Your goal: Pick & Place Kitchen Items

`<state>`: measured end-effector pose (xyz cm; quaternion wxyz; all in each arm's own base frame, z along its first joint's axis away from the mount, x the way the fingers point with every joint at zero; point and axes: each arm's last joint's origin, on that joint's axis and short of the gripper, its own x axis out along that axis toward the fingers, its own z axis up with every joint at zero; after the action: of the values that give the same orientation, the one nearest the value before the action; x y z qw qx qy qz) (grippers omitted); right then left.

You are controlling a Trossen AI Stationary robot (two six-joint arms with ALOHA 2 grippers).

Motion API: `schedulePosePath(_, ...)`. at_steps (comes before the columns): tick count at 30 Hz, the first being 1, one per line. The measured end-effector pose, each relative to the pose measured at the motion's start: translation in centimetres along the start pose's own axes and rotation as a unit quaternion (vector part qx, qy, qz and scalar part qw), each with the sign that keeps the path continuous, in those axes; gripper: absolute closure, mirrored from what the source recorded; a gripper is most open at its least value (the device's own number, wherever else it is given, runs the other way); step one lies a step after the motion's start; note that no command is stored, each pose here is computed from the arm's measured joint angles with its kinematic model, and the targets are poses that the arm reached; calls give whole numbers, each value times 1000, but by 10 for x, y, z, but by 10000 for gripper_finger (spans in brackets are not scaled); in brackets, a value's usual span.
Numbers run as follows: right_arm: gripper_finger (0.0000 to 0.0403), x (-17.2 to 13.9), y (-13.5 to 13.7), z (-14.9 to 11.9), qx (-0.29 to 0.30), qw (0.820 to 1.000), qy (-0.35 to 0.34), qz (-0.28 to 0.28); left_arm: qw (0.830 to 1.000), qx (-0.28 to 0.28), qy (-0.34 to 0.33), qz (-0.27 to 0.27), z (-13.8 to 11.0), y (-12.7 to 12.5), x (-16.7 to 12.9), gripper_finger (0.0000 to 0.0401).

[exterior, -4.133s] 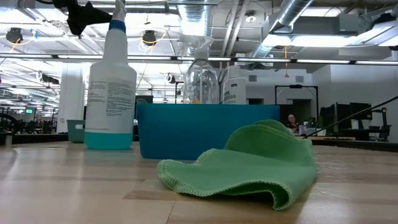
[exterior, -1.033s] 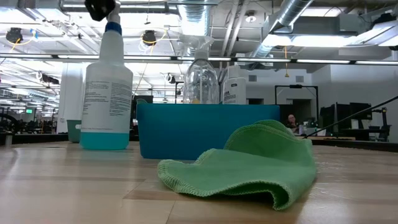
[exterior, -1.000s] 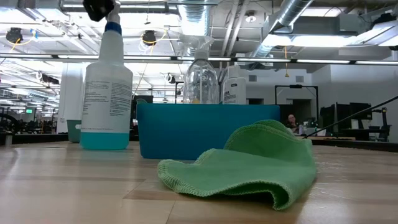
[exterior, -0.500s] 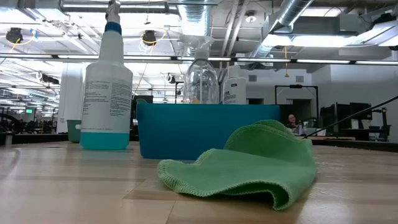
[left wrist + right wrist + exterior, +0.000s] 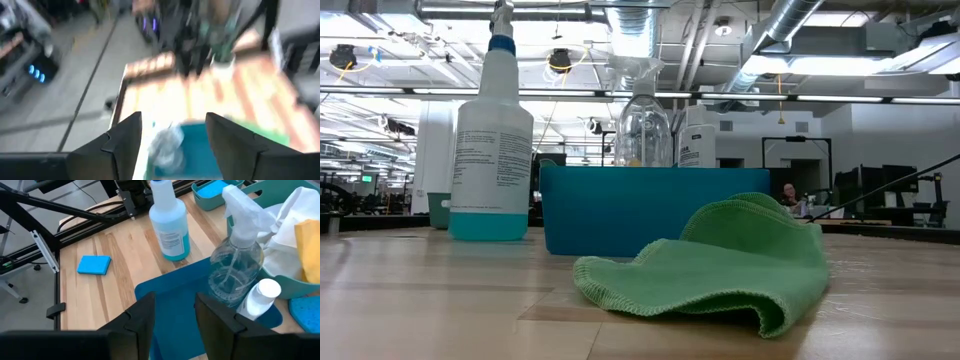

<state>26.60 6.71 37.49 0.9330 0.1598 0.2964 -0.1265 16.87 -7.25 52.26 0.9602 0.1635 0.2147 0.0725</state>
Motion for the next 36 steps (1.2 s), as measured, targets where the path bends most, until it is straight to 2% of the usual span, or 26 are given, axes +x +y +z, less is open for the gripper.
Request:
schedulePosePath(3,271,0,0,0,0,1000,0,0,996,31,75,-46,4,-3,17,174)
schedulePosePath(6,271,0,0,0,-2,1000,0,0,980,59,158,-105,0,-7,41,163)
schedulePosePath(10,271,0,0,0,-6,1000,0,0,966,96,180,-161,0,-15,69,158)
schedulePosePath(15,271,0,1,0,-6,1000,0,2,951,157,211,-162,-7,-12,95,159)
schedulePosePath(20,271,-2,4,-2,-6,1000,1,6,943,183,244,-130,-20,9,105,159)
schedulePosePath(26,271,-4,8,-5,-10,1000,0,8,942,151,264,-142,-40,27,96,159)
schedulePosePath(32,271,-5,9,-6,-10,1000,-12,-6,939,132,278,-151,-65,31,73,159)
schedulePosePath(36,271,-4,7,-4,-12,1000,-14,-12,927,155,304,-158,-79,25,78,165)
